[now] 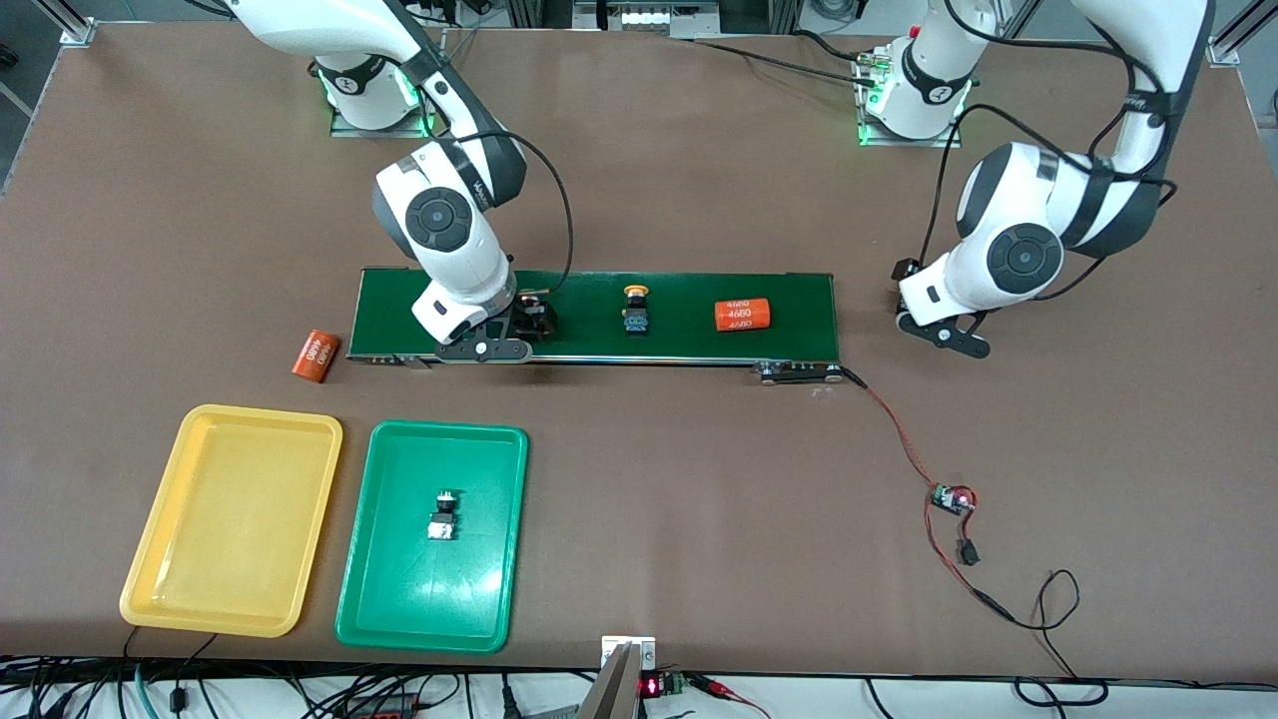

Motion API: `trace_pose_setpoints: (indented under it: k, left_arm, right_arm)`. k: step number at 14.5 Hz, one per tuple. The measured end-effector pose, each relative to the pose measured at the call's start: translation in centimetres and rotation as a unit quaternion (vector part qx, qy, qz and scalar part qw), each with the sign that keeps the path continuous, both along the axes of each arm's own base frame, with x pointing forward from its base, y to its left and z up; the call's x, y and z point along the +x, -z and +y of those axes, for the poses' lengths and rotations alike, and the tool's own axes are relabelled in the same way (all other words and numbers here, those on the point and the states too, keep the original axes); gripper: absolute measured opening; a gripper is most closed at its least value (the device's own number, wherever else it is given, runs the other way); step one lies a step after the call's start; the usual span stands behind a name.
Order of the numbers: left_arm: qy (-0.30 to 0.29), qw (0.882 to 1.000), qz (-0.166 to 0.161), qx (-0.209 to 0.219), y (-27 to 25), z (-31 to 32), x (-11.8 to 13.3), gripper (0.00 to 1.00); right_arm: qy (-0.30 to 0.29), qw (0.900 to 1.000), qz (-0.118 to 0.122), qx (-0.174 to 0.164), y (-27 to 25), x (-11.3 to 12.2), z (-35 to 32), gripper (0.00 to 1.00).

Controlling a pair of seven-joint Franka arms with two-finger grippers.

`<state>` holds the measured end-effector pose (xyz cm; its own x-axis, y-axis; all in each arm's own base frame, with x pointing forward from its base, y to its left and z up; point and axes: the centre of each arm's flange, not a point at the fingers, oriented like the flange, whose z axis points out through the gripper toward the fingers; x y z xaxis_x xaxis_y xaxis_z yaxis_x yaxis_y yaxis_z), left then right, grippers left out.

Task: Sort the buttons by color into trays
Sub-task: 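Grasp a green button with the right gripper while the left gripper grasps a yellow button, then drop the button into the green tray while the left gripper places the yellow button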

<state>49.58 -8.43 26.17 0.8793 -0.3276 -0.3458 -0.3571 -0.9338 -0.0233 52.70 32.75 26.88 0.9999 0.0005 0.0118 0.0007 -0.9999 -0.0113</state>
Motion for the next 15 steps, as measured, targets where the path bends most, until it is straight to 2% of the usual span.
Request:
trace_pose_setpoints:
  k: [5,8,11,14,15]
  left_arm:
    - [0.001,0.999,-0.037,-0.022,4.9,0.3,-1.8,1.00]
    - [0.003,0.999,-0.034,-0.029,7.5,0.4,-3.6,1.00]
    - [0.004,0.999,-0.038,-0.035,8.8,0.3,-4.3,1.00]
    - [0.004,0.999,-0.037,-0.036,9.1,0.3,-4.4,0.90]
    - [0.004,0.999,-0.035,-0.035,9.1,0.3,-4.4,0.83]
  right_arm:
    - [-0.004,1.000,0.008,-0.004,0.8,-0.6,0.2,1.00]
    - [-0.011,1.000,0.022,-0.010,2.3,-1.6,0.6,1.00]
    - [-0.017,0.999,0.040,-0.020,4.1,-2.8,0.5,1.00]
    - [-0.017,0.998,0.055,-0.032,4.2,-3.0,0.0,0.89]
    - [-0.016,0.998,0.057,-0.034,4.0,-2.8,-0.2,0.79]
